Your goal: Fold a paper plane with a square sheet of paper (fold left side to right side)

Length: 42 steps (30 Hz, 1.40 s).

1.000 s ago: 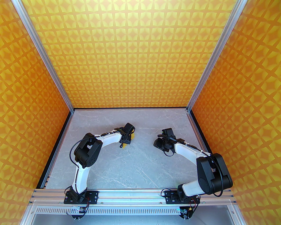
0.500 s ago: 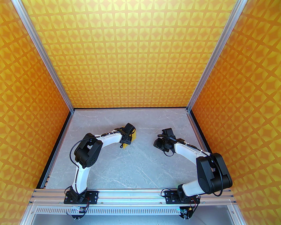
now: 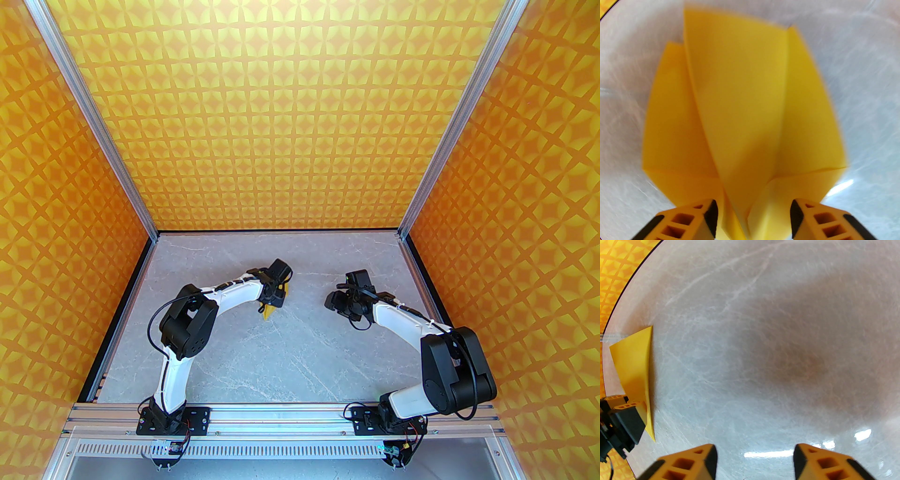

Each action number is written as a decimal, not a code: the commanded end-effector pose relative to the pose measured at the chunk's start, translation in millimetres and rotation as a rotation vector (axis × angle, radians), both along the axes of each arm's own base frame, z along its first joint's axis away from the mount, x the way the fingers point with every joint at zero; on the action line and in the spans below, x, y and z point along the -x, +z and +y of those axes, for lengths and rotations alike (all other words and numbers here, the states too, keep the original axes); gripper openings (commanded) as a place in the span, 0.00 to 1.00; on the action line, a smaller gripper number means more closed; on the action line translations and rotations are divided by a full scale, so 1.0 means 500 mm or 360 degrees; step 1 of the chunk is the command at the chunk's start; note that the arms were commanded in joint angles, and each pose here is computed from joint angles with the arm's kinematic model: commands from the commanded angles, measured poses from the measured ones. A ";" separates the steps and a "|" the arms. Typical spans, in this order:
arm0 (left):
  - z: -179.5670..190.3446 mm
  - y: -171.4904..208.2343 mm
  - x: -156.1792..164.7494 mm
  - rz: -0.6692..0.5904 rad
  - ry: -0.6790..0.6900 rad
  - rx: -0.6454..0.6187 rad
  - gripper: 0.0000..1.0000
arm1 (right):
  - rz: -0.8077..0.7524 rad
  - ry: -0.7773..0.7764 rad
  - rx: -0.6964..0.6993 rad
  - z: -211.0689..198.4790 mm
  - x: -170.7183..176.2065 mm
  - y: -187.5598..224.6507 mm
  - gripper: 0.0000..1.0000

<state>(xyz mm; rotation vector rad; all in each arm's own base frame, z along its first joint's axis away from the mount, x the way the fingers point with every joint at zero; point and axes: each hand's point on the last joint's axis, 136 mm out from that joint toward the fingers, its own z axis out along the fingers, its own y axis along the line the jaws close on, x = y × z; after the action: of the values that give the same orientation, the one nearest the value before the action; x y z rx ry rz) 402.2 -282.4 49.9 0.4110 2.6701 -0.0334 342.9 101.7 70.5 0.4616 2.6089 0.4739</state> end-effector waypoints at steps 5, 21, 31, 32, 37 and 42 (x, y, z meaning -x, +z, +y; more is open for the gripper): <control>0.013 0.141 -0.001 -0.0073 0.0023 0.0088 0.70 | -0.0170 -0.0060 0.0101 -0.029 -0.019 0.088 0.71; 0.431 0.373 0.074 -0.0869 0.0780 0.0253 0.99 | -0.1060 -0.0349 0.0872 -0.217 0.038 0.279 0.99; 0.645 0.233 0.137 -0.1199 0.1059 -0.0100 0.99 | -0.1188 -0.0291 0.1055 -0.221 0.007 0.177 0.99; 0.646 0.234 0.123 -0.1227 0.1016 -0.0145 0.99 | -0.1208 -0.0296 0.1058 -0.220 -0.001 0.169 0.99; 0.668 0.174 0.064 -0.1273 0.1012 -0.0193 0.99 | -0.1325 -0.0214 0.1165 -0.204 -0.053 0.157 0.99; 0.659 0.145 -0.011 -0.1295 0.0849 -0.0264 0.99 | -0.1323 -0.0199 0.1214 -0.204 -0.083 0.131 0.99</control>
<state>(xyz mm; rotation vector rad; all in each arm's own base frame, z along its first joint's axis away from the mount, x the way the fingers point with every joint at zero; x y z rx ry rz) 375.7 49.4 91.1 -0.2822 2.0393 0.4420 370.9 2.1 102.3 0.0937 1.8782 -0.3209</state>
